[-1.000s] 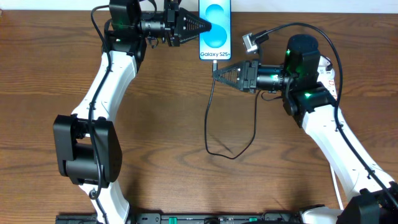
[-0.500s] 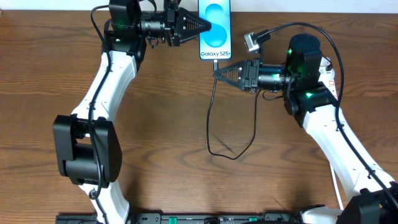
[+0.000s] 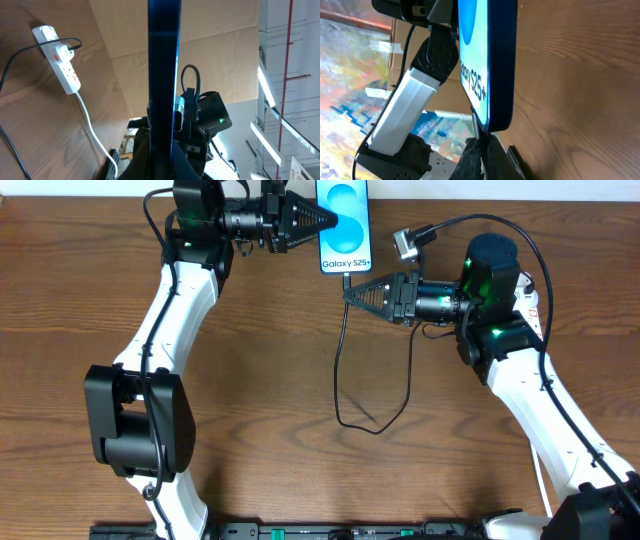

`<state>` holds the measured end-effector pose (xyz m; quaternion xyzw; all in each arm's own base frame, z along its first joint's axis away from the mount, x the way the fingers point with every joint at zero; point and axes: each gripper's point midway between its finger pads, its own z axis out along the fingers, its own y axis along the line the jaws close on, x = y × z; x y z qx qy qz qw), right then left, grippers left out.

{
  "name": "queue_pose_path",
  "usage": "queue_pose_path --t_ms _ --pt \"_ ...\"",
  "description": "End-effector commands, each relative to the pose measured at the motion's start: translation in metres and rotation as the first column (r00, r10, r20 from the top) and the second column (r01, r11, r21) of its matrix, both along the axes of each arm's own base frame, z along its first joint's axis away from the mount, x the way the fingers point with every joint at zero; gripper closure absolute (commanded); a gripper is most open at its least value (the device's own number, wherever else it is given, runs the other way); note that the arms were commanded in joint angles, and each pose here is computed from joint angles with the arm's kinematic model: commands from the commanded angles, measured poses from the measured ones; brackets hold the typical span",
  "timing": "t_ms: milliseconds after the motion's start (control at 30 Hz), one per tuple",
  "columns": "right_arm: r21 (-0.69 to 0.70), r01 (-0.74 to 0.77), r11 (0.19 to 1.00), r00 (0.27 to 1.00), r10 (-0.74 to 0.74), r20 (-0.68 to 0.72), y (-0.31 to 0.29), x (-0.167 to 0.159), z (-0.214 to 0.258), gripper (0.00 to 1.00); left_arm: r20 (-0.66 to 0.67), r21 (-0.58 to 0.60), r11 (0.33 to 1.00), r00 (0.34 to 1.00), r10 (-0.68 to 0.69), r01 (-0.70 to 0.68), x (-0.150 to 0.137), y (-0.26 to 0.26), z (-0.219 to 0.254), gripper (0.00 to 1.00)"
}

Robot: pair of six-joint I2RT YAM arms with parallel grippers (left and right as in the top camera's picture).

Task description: Plug charger to phone and switch on socket

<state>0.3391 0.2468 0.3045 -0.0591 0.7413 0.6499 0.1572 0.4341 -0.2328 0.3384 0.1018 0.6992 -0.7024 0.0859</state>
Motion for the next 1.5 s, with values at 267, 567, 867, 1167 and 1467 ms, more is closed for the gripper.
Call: queue_pose_path --t_ms 267,567,867,1167,1467 --pt "0.002 0.046 0.999 0.999 -0.046 0.012 -0.006 0.009 0.006 0.99 0.083 -0.003 0.998 0.994 -0.065 0.066 -0.015 -0.001 0.012 0.93" --pt "-0.001 0.058 0.998 0.998 -0.058 0.015 -0.007 0.011 0.006 0.97 0.082 -0.003 0.998 0.994 -0.065 0.066 -0.015 -0.001 0.012 0.93" --pt "-0.009 0.05 0.999 0.998 -0.05 0.033 -0.006 0.01 0.004 0.5 0.082 -0.004 0.999 0.995 -0.051 0.052 -0.012 0.001 0.012 0.93" --pt "-0.055 0.063 0.996 0.998 -0.063 0.002 -0.008 0.009 -0.012 0.23 0.07 0.002 0.999 0.996 0.051 -0.052 0.013 0.024 -0.001 0.93" --pt "-0.409 0.263 0.874 0.933 -0.339 -0.124 -0.045 0.021 -0.098 0.15 -0.091 0.076 0.993 0.991 0.096 -0.089 0.028 0.018 -0.07 0.93"
